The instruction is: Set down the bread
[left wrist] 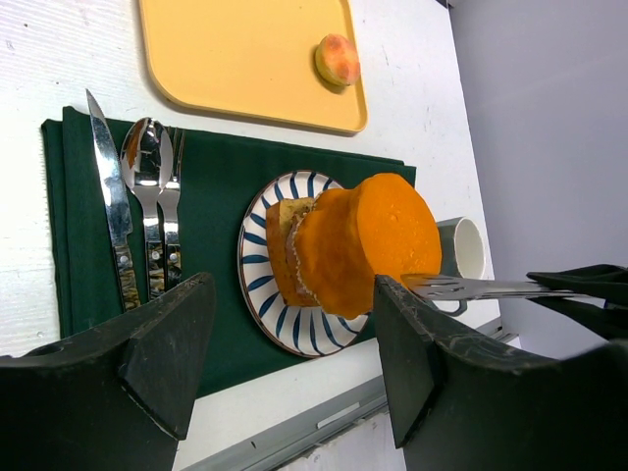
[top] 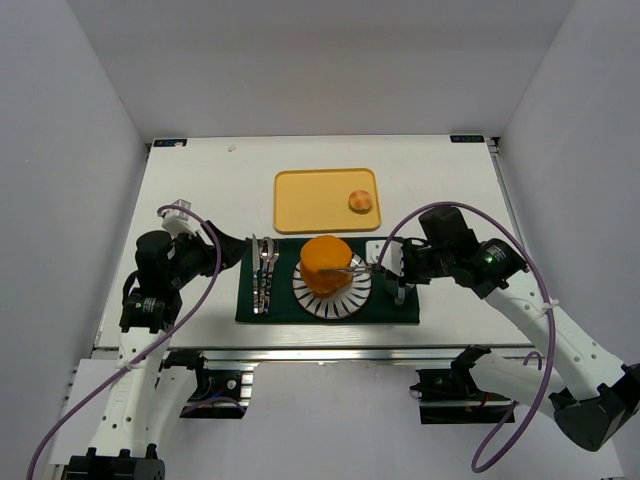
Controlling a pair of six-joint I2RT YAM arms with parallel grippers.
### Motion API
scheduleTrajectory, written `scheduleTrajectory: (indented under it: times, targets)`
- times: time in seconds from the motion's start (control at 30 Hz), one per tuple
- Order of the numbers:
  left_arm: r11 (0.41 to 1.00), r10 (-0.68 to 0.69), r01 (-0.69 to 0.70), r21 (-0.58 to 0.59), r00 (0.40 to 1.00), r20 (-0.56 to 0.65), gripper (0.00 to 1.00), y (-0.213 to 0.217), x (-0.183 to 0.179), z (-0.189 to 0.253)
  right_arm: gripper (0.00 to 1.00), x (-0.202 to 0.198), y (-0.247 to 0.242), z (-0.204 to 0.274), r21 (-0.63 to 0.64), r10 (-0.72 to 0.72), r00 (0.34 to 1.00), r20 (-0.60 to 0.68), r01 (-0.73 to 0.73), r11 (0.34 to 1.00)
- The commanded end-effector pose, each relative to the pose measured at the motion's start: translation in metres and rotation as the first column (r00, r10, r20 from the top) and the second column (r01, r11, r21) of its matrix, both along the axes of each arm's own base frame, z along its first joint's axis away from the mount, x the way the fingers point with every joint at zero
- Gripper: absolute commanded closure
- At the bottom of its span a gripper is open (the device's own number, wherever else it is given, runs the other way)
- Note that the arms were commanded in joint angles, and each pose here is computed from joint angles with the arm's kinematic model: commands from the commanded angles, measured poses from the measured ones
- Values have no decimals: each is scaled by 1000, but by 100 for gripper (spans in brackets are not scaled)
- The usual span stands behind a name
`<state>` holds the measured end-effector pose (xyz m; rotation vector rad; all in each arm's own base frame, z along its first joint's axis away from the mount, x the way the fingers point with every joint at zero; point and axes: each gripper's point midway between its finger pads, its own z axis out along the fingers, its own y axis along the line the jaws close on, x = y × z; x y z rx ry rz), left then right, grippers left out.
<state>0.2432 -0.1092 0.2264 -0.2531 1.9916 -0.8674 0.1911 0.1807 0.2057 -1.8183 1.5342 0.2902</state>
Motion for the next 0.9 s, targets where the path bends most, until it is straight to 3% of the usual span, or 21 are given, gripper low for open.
scheduleTrajectory:
  times: [0.0,0.3,0.87]
  targets:
    - [1000,-7,7,-3,1000,7,25,-1,-1,0,75,-8,-6,-8,-37,44,999,-1,-44,998]
    - [1000,-9,9,-5,1000,7,25,-2,1,1,51,-11,-2,-7,-16,52,999,-10,-52,999]
    - [1000,-17,17,-6,1000,2,25,-3,1,-3,52,-6,13,54,179,6,994,108,-26,984]
